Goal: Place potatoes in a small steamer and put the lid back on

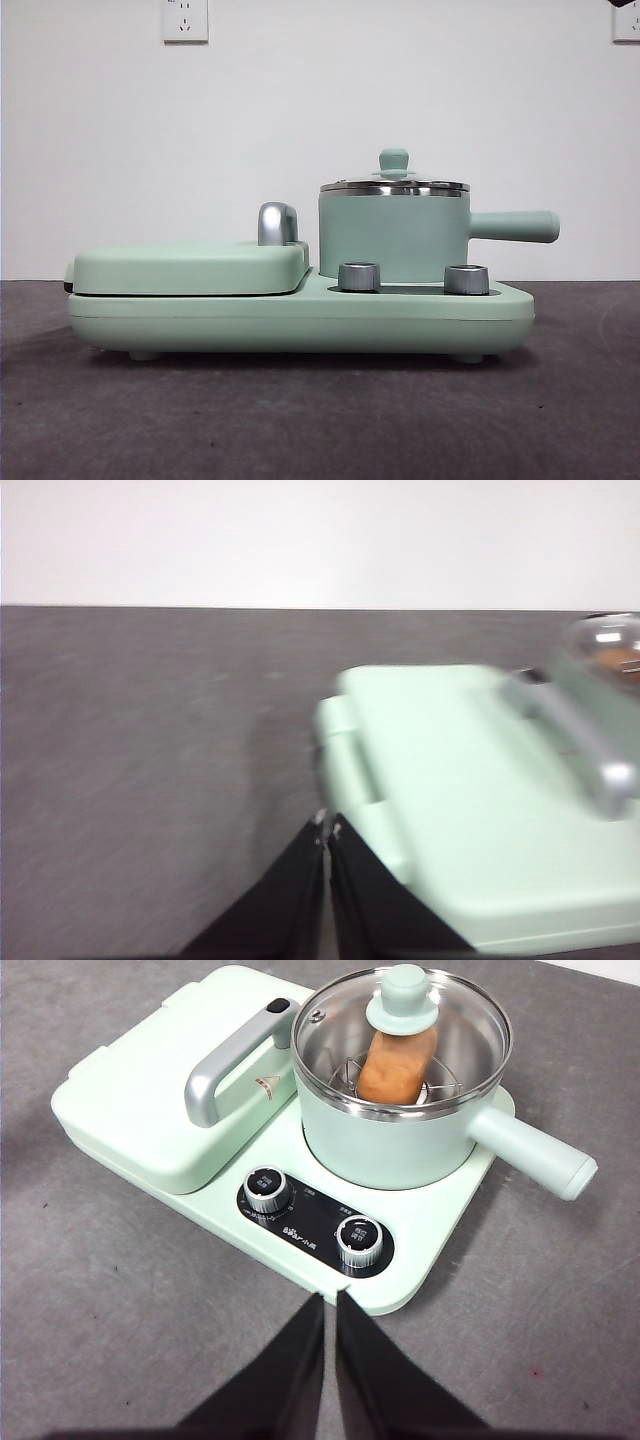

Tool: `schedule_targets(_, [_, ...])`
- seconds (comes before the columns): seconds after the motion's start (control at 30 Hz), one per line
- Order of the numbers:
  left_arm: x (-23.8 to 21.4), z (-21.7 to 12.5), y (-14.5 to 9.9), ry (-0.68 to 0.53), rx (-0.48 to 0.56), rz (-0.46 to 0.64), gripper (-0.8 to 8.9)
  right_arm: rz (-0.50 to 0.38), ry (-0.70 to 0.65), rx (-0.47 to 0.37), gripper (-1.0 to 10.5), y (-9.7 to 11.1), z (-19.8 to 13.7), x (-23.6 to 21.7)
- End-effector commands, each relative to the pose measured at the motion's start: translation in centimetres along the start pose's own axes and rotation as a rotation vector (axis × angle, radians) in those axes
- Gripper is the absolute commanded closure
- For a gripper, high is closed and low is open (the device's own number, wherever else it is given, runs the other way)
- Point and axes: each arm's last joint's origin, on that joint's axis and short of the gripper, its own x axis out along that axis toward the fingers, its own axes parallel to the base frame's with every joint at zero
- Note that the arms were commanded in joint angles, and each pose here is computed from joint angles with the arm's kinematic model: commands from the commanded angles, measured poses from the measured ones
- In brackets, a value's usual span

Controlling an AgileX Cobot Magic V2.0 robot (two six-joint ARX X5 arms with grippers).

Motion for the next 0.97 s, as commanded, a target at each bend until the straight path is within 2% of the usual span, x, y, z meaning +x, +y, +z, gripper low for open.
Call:
schedule_targets(0.03, [0.1, -2.1, 0.7, -0.042, 0.019, 0.049, 8.07, 0.004, -0.015, -0.009, 9.3, 0.1, 0.3, -0.1])
schedule_targets(0.3, [0.5, -7.8, 1.7, -0.079, 0.013, 0.113, 8.07, 0.004, -0.017, -0.009, 9.3, 0.1, 0.3, -0.1])
schedule_targets(0.5, [1.1, -10.4, 2.0, -0.113, 0.018, 0.150, 8.07, 0.004, -0.018, -0.010, 9.3, 0.1, 0.3, -0.1])
schedule_targets(0.97, [1.2, -10.6, 2.0, -0.082, 0.010, 0.151, 8.07, 0.005, -0.021, -0.010, 9.3, 0.1, 0.3, -0.1])
